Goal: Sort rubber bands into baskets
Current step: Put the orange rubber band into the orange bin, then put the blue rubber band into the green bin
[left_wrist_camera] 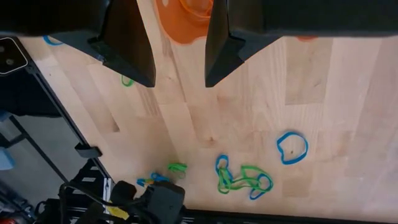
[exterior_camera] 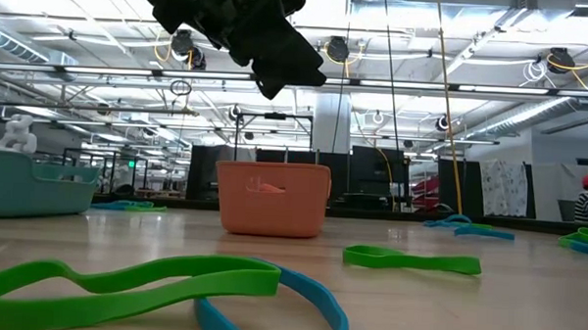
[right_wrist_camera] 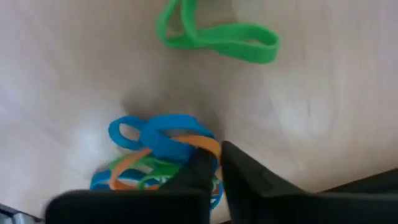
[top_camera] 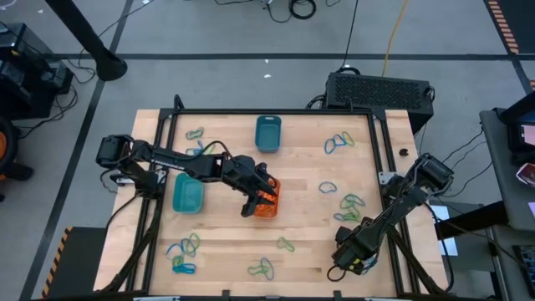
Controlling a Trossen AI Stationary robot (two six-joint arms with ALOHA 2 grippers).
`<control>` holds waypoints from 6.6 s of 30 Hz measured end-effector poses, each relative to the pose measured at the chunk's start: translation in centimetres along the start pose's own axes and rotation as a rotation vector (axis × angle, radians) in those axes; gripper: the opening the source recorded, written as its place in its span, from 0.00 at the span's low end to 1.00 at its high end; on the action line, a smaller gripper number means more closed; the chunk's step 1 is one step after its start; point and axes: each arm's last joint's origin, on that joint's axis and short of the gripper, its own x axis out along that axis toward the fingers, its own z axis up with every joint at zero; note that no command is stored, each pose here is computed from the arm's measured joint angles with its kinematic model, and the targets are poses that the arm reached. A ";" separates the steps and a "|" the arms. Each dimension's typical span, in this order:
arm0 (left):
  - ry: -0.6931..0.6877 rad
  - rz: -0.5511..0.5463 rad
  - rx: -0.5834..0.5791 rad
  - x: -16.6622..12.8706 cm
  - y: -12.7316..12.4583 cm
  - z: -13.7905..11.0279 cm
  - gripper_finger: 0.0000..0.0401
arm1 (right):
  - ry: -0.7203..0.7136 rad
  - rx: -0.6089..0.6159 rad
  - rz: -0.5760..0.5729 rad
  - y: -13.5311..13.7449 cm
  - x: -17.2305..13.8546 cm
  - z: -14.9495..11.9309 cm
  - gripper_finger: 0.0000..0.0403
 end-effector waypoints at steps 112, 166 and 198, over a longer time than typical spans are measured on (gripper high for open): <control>0.142 0.420 -0.183 2.3 -3.7 -2.9 0.00 | -1.037 0.007 -0.302 -3.7 -12.7 5.2 0.45; 0.561 0.515 -0.059 -3.9 -5.9 -5.5 0.48 | -0.886 0.068 -0.206 -3.9 -12.2 6.0 0.37; -0.198 0.239 0.210 -11.5 -5.5 -10.3 0.48 | -0.425 0.078 -0.017 -14.8 -7.8 15.4 0.34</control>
